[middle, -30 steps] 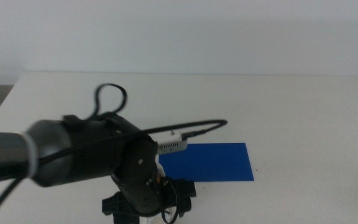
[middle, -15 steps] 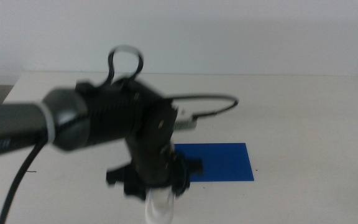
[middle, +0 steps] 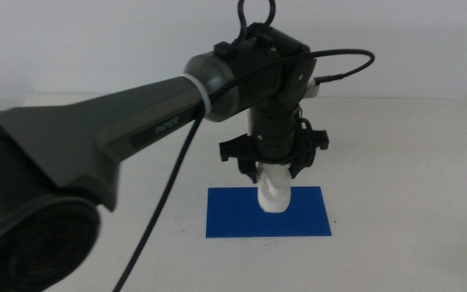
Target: Use one arm to grab the shoe from the table and place it on the mat.
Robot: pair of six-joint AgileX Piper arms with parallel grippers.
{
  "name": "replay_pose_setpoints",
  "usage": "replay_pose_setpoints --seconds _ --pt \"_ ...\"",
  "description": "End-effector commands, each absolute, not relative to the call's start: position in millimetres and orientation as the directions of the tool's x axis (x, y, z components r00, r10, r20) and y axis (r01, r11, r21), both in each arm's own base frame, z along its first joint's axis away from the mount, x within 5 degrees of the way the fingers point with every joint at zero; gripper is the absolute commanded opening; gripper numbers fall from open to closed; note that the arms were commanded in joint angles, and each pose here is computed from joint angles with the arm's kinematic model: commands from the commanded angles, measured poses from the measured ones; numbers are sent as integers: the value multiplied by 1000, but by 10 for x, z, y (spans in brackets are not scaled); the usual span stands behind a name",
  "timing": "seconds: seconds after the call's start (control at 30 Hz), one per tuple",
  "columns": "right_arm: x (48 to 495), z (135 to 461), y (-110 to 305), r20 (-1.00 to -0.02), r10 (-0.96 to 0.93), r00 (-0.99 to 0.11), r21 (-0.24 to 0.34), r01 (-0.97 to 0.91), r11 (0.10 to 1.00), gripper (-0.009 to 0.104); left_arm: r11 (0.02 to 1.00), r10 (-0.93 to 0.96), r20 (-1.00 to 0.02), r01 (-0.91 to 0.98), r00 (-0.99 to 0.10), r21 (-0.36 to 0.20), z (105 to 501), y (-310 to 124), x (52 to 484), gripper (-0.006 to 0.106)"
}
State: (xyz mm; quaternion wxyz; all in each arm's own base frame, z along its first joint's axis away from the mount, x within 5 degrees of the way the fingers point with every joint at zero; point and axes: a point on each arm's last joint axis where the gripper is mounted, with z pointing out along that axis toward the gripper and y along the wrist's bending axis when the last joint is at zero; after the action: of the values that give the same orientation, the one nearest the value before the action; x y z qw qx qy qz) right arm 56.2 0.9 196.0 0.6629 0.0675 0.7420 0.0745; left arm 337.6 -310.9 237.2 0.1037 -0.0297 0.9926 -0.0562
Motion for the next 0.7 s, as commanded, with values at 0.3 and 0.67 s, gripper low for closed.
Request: replay_pose_setpoints --seconds 0.3,0.67 --pt "560 1963 8 -978 182 -100 184 -2 983 79 989 -65 -292 -24 -954 -144 2433 -3176 3503 -2" --pt "560 1963 8 -978 182 -100 184 -2 983 79 984 -68 -306 -13 -950 -179 2433 -3208 3516 -2"
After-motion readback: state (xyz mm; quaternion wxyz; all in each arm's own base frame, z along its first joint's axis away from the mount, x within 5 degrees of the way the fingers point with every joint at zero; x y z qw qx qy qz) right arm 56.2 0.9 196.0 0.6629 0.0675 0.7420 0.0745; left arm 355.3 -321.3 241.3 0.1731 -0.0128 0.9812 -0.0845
